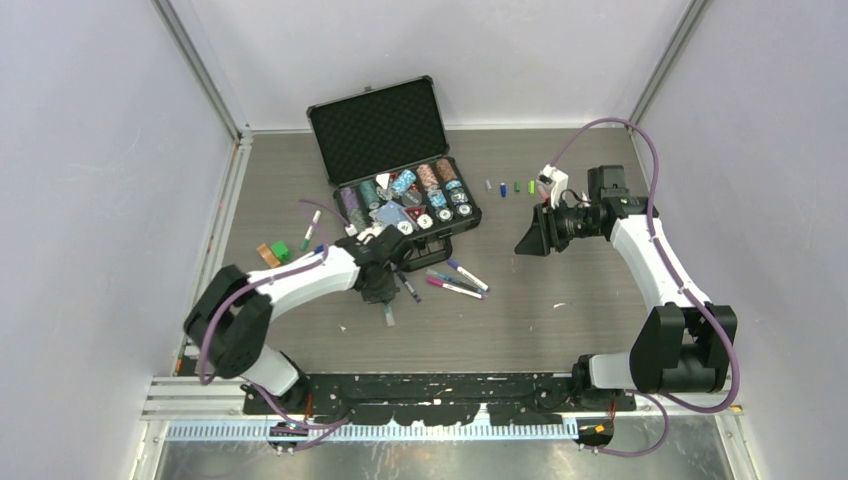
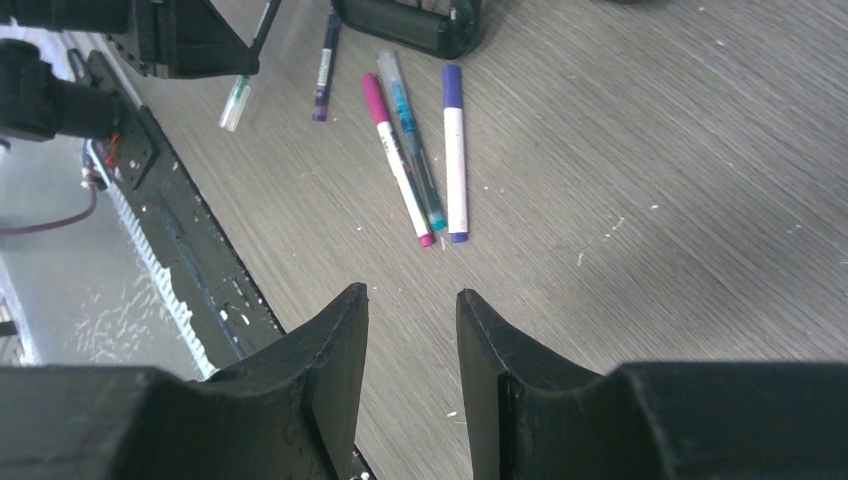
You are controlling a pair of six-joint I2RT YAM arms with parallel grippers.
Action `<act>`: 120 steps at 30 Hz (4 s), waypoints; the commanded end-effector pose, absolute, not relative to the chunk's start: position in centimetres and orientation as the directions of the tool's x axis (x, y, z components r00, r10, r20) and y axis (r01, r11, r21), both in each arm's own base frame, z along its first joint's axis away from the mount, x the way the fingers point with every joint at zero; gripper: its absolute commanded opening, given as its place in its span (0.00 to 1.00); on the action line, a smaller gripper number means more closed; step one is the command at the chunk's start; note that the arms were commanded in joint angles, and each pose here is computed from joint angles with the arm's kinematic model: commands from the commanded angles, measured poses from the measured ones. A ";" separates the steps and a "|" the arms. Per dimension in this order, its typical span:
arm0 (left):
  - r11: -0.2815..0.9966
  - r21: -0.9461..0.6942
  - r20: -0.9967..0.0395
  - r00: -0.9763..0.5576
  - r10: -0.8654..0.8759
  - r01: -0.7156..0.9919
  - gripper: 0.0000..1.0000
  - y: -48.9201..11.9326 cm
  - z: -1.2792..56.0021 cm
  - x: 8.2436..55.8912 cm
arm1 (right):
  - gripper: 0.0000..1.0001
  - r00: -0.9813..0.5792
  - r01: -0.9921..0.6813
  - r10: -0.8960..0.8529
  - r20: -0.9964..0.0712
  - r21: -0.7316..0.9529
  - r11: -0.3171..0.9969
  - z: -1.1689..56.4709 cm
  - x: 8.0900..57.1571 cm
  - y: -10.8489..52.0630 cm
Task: Open the pen caps
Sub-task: Pick up the pen from the center of the board, then open the pen cap from the pen.
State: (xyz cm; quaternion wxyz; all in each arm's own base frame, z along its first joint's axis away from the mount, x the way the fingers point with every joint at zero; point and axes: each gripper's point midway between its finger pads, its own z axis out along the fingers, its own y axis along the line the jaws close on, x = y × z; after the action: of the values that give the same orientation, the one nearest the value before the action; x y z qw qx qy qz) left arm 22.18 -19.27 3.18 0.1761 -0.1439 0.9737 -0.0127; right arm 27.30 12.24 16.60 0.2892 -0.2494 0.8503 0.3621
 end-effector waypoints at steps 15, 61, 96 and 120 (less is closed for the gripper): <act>0.394 -0.826 -0.257 -0.891 0.374 0.404 0.00 -33.9 14.9 13.7 | 0.82 0.354 -0.881 -0.359 -0.863 -0.178 -0.439 16.6 17.0 20.1; 0.318 -0.821 -0.549 -0.807 -0.216 0.473 0.59 -32.7 20.5 19.3 | 0.01 0.148 -0.934 -0.570 -0.808 0.076 -0.350 13.4 13.6 22.7; 0.229 -0.855 -0.494 -0.601 -0.628 0.465 0.53 -28.1 25.6 22.0 | 0.01 -0.728 -0.681 -0.237 -0.643 0.719 0.139 17.8 19.9 28.1; 0.163 -0.839 -0.447 -0.486 -0.750 0.520 0.00 -26.1 29.8 24.7 | 0.00 -0.785 -0.611 -0.245 -0.570 0.778 0.147 16.2 19.5 28.1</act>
State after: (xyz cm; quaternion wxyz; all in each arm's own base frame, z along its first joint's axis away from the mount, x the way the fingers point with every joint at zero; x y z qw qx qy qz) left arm 24.61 -27.43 22.73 0.4447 -0.1173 0.6675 -0.5856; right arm 18.96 28.45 17.27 0.1491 -0.3030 0.7193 0.6070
